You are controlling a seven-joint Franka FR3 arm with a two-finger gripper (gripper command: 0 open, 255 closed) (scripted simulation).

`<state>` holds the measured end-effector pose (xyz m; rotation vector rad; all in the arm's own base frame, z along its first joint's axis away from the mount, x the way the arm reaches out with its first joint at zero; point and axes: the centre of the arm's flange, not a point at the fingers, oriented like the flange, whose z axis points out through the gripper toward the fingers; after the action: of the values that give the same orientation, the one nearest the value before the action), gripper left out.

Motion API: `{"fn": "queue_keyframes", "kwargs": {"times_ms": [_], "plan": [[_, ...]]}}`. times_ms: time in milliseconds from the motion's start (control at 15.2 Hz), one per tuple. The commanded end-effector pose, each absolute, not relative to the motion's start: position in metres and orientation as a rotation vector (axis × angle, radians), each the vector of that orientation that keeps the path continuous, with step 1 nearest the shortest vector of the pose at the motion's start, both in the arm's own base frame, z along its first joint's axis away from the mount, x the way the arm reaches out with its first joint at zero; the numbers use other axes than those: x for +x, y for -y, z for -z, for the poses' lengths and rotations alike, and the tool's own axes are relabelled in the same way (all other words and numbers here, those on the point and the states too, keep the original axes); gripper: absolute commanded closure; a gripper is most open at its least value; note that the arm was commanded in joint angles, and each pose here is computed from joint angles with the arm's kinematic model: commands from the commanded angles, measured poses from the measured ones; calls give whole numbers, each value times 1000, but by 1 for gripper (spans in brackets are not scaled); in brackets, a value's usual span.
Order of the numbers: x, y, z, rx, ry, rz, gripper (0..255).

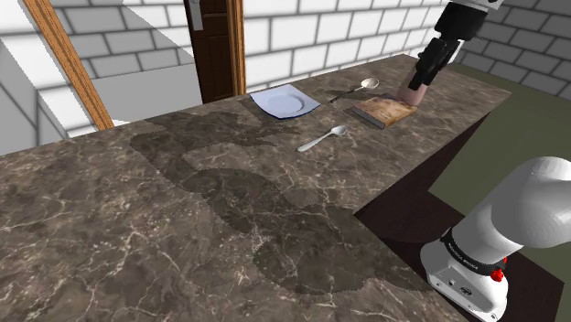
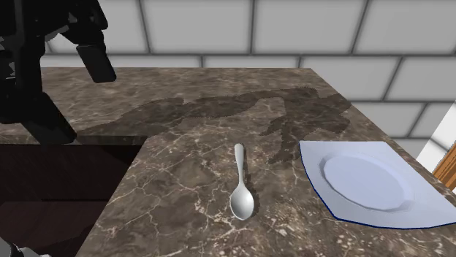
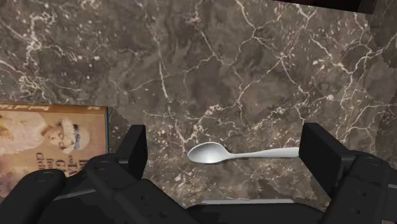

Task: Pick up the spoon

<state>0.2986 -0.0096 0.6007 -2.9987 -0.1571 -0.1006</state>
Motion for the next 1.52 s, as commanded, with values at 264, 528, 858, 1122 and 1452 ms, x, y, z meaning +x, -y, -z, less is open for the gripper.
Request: {"fn": "queue_keyframes", "kwargs": {"times_ms": [264,528,858,1122,1452], "plan": [[342,-10,-565,-3027,99,17,0],[384,-26,-527,-3052,39,-69,0],[434,-43,-475,-3078,-36,-177,0],[462,-52,-438,-3091,-81,-240,0],[462,-52,-412,-3091,-81,-240,0]]}}
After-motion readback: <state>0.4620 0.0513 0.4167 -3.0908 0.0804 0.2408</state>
